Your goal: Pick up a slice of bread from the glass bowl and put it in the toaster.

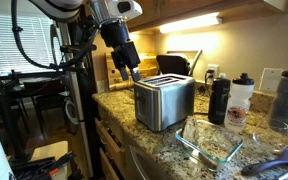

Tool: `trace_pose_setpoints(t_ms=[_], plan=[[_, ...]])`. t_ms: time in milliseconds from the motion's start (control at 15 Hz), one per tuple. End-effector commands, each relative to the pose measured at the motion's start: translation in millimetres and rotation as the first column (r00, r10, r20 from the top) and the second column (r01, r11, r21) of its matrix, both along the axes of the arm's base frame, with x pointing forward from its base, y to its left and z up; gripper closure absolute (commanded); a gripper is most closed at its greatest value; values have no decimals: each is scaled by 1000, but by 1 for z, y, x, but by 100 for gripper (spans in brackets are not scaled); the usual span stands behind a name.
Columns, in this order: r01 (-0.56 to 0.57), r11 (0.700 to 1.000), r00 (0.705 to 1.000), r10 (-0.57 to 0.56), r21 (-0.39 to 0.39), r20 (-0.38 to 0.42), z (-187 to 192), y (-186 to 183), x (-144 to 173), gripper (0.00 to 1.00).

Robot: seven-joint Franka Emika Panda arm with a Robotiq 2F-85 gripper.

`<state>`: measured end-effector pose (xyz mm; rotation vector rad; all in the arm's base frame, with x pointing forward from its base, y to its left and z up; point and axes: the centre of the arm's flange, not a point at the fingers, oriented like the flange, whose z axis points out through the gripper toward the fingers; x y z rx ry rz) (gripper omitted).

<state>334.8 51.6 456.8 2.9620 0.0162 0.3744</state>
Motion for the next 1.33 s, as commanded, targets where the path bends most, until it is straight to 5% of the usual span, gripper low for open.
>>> trace_pose_setpoints(t_ms=[0, 1267], plan=[[0, 1000, 1000, 0, 0, 0, 0, 0, 0, 0], [14, 1000, 1000, -14, -5, 2, 0, -5, 6, 0]])
